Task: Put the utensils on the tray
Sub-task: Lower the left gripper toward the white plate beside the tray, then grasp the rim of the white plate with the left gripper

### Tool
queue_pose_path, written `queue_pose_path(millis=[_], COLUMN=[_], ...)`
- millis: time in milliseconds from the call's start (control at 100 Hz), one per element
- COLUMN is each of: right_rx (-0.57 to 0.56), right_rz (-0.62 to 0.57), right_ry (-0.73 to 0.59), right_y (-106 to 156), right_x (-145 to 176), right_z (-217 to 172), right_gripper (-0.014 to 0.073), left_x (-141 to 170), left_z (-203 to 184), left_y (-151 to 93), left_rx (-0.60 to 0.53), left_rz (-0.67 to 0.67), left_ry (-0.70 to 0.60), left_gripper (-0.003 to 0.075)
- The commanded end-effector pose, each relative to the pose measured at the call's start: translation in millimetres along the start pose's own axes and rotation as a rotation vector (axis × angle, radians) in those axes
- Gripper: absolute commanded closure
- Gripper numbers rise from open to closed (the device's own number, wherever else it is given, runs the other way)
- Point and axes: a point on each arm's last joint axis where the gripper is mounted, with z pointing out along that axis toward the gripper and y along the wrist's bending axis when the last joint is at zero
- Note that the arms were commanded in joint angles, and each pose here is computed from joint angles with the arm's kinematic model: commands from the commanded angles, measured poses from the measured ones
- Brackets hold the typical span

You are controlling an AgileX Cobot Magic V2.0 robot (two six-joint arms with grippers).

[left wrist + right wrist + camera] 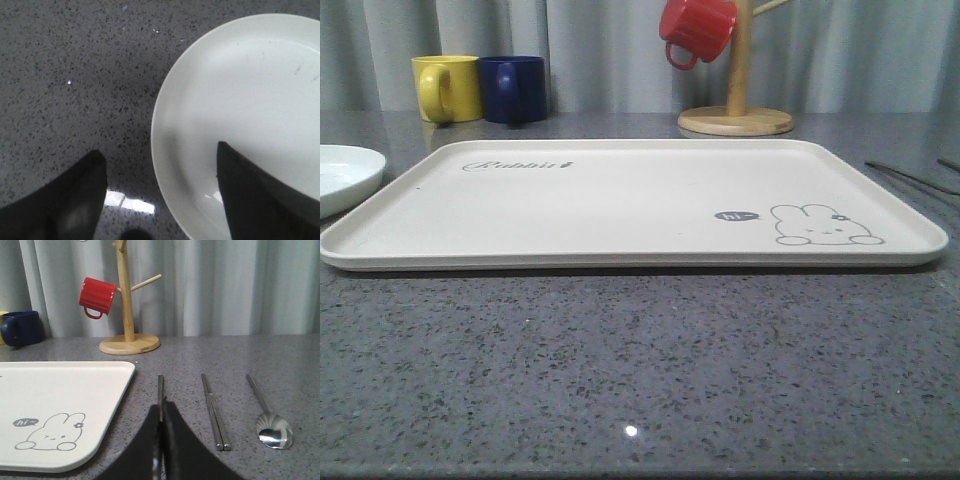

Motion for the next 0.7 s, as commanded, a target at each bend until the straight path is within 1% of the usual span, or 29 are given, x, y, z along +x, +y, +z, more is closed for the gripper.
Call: queue_pose_path(millis=[0,250,540,640,690], right_rx=[-0.004,-0.004,-0.004,-0.004,-0.004], right_rz=[-0.006,-0.006,-0.006,-0.006,-0.006], right_ry=[-0.100,-0.100,-0.100,-0.100,-0.100], right_y=[1,1,1,1,1], right_x=[-8,-8,-8,-8,-8], right_z=[-2,-2,-2,-2,-2], right_gripper=[0.0664,0.0664,0.0664,0.0664,0.0664], left_x=[-19,-21,-19,-18,-18], left_z=[-1,34,54,55,55], left_y=[2,1,0,0,0], left_rx=[0.007,0.005,0.011,0.011,0.011], left_rz=[-0.008,0.008,0.001,0.001,0.001], left_ry=[-0.073,0.017,0.070,0.076,0.076], left_gripper=[0.0267,0.0267,0.0270,0.0293,0.0327])
